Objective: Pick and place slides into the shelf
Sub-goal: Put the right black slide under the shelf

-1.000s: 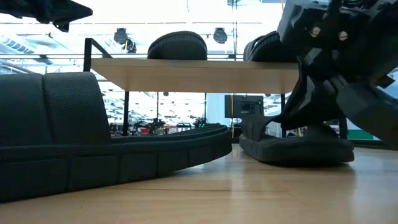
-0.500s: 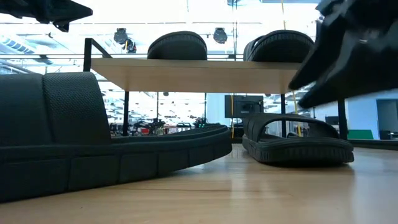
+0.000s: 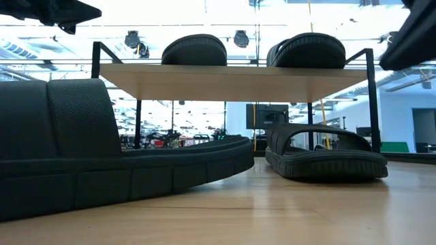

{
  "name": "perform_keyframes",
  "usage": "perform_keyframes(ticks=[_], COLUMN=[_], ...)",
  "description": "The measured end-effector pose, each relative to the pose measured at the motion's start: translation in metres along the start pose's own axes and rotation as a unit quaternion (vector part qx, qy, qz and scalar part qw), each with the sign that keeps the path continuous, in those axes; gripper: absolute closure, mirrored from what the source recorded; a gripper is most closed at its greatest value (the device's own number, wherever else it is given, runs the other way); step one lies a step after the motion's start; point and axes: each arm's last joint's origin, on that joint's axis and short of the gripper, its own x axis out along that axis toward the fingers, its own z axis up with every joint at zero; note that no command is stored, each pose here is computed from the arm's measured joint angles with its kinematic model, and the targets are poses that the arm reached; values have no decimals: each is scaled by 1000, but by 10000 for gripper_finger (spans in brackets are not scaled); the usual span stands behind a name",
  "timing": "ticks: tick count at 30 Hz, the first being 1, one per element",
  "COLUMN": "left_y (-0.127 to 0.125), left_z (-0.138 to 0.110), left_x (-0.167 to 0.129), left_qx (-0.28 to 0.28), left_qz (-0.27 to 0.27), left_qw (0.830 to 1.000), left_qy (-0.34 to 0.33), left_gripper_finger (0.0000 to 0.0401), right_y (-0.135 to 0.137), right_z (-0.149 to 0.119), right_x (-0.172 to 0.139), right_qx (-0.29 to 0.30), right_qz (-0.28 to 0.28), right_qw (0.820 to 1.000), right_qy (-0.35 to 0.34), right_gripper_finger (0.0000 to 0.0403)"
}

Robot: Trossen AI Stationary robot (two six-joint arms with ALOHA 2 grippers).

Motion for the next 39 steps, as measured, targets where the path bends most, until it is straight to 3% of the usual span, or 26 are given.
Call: perform_keyframes(ticks=[7,19,32,35,39], left_y=[0,0,0,0,0], left_z=[0,1,3,3,3], left_x=[0,0,0,0,0], left_qx=[-1,3,10,10,11], left_qz=[0,1,-9,-9,-10], left_qw=[1000,1000,1000,1000,1000], left_qy=[-2,-4,-14,-15,-15], left_gripper_finger=[394,394,394,394,394], right_y=[6,-5,-28,-36,-42], right_z=[-16,-33,-58,-65,-63], right_x=[27,66,75,73,70], right_qx=[12,32,94,110,121], right_qz=[50,116,74,52,65], right_qw=[999,993,992,992,990], right_qy=[-11,12,45,33,-7], right_gripper_finger=[401,403,403,403,403])
